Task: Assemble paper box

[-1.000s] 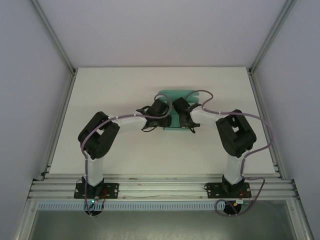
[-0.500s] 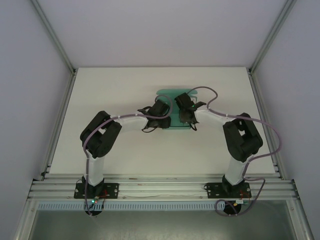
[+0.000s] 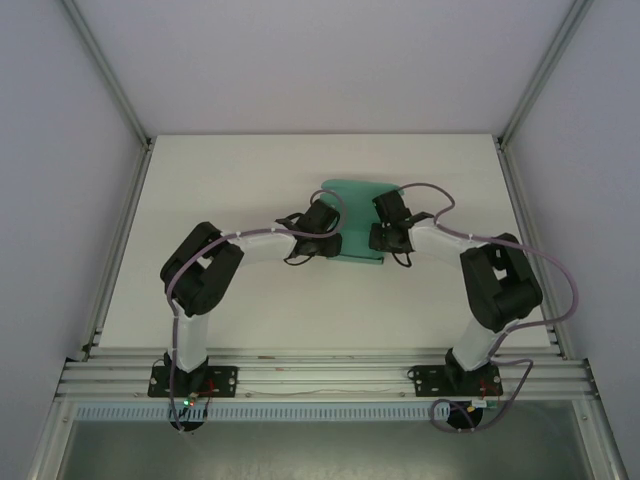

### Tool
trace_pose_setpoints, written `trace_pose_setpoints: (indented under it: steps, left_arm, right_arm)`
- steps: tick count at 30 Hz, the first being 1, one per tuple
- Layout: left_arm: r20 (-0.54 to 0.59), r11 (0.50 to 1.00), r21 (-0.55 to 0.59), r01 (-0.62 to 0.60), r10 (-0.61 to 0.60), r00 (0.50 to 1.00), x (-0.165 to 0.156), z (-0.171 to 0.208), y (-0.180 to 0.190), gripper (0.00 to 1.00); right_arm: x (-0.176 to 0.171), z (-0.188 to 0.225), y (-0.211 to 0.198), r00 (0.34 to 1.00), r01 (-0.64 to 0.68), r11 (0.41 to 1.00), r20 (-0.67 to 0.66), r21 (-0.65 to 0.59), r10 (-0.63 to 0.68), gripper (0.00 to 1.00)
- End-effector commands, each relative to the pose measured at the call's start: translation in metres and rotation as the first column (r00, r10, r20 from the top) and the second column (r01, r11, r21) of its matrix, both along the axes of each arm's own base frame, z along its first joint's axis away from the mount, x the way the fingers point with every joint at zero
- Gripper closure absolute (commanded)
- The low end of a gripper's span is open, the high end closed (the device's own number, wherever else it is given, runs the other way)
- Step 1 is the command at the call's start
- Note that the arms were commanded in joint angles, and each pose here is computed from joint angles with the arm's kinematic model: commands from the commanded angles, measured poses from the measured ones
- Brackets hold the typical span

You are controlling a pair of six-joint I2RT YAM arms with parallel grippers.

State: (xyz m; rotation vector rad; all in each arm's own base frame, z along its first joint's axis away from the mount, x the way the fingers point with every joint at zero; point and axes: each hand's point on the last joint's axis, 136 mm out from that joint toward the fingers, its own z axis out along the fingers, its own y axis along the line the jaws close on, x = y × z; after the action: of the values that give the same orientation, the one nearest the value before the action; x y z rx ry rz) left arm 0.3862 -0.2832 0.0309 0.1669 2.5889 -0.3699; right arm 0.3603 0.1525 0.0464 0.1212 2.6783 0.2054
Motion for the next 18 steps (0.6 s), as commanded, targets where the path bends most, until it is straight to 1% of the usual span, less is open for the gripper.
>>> trace_pose_setpoints:
  steps: [1, 3, 5, 7, 10, 12, 14, 17, 18]
  left_arm:
    - [-0.01, 0.999, 0.039, 0.004, -0.004, 1.0, -0.003, -0.004, 0.005, 0.54]
    - [-0.001, 0.999, 0.037, -0.002, 0.002, 1.0, -0.002, -0.001, 0.005, 0.54]
    - [0.0, 0.999, 0.036, 0.0, 0.0, 1.0, -0.001, 0.0, 0.004, 0.54]
    - [-0.002, 0.999, 0.032, 0.004, -0.004, 1.0, -0.002, 0.0, 0.003, 0.54]
    - [-0.005, 0.999, 0.033, 0.005, -0.005, 1.0, -0.002, 0.0, 0.003, 0.54]
    - [-0.004, 1.0, 0.031, 0.005, -0.005, 1.0, -0.001, 0.0, 0.002, 0.54]
    - [-0.005, 1.0, 0.028, 0.006, -0.006, 1.0, -0.001, 0.0, 0.002, 0.54]
    - [-0.006, 1.0, 0.026, 0.005, -0.005, 1.0, -0.002, 0.001, 0.002, 0.54]
    - [-0.005, 1.0, 0.023, 0.007, -0.007, 1.0, -0.002, 0.002, 0.001, 0.54]
  right_arm:
    - [0.004, 0.01, 0.006, 0.999, -0.039, 0.999, 0.023, 0.024, 0.038, 0.69]
    - [-0.001, -0.001, 0.001, 0.999, -0.038, 0.999, -0.029, -0.01, 0.038, 0.7]
    - [-0.005, -0.009, 0.001, 0.997, -0.041, 0.999, -0.063, -0.014, 0.04, 0.71]
    - [-0.008, -0.016, 0.001, 0.996, -0.037, 0.999, -0.086, -0.015, 0.035, 0.73]
    - [-0.012, -0.025, -0.003, 0.993, -0.03, 0.999, -0.114, -0.042, 0.025, 0.73]
    - [-0.013, -0.029, -0.007, 0.992, -0.023, 0.997, -0.129, -0.073, 0.013, 0.75]
    - [-0.013, -0.031, -0.01, 0.991, -0.02, 0.994, -0.131, -0.11, 0.005, 0.86]
    - [-0.012, -0.033, -0.017, 0.991, -0.016, 0.985, -0.135, -0.174, -0.008, 0.95]
    - [-0.013, -0.033, -0.018, 0.99, -0.02, 0.981, -0.14, -0.192, -0.007, 1.0]
